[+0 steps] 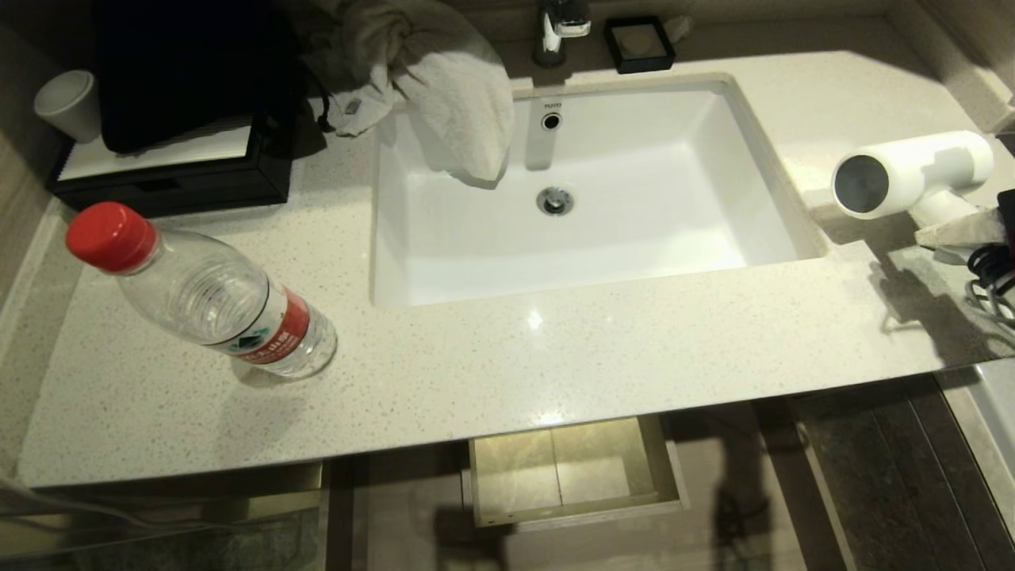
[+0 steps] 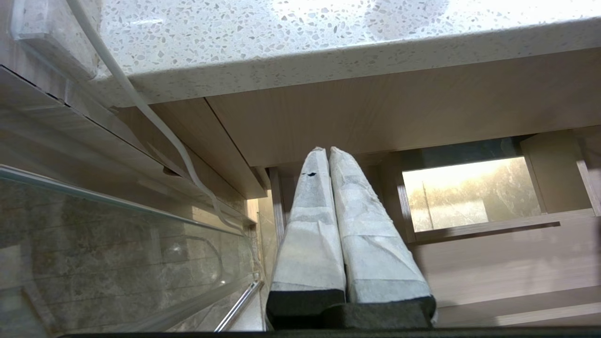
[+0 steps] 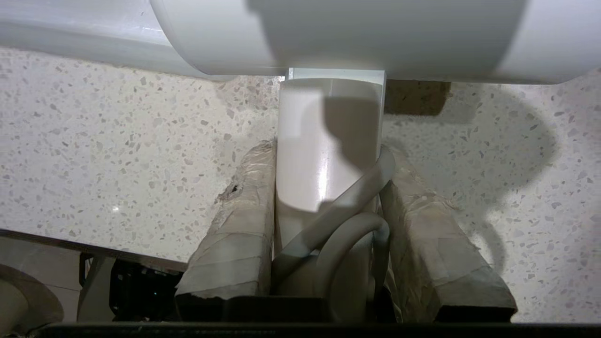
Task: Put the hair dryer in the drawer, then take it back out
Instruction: Pick up the hairdryer, then put it into the drawer
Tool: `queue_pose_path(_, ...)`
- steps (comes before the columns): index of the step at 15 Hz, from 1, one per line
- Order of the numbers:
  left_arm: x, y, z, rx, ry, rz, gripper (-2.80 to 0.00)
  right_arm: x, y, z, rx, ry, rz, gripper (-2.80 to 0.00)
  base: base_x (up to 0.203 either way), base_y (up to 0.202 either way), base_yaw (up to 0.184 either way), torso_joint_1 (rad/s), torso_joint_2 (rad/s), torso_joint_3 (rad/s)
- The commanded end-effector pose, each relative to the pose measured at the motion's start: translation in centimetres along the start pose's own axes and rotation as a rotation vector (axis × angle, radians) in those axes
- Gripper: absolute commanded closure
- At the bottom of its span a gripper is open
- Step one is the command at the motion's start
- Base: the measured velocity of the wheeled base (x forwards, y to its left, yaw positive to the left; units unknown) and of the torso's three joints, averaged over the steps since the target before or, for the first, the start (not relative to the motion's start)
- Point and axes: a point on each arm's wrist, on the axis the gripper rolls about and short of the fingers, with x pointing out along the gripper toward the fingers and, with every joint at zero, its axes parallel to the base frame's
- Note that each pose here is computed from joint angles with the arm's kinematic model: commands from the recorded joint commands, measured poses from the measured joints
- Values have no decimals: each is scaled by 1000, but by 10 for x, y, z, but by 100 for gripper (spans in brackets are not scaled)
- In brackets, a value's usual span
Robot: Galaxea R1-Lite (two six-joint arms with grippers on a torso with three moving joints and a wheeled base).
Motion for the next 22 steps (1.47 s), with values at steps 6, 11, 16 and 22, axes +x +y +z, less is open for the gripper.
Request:
queue_pose_path(6, 0, 0, 0, 0, 1, -2, 0, -46, 22, -3, -29, -50, -25, 0, 0, 0, 0, 0, 0, 0)
queue_pose_path(11, 0, 0, 0, 0, 1, 0, 0, -62, 33, -13, -18, -41, -27, 0, 0, 0, 0, 0, 0, 0)
queue_pose_path(16, 0, 0, 0, 0, 1, 0, 0, -83, 42, -17, -28, -83, -55, 0, 0, 0, 0, -13, 17, -1)
queue_pose_path(22, 0, 0, 0, -1, 1, 0, 0, -109, 60, -30, -54, -121, -67, 0, 0, 0, 0, -312, 223, -79)
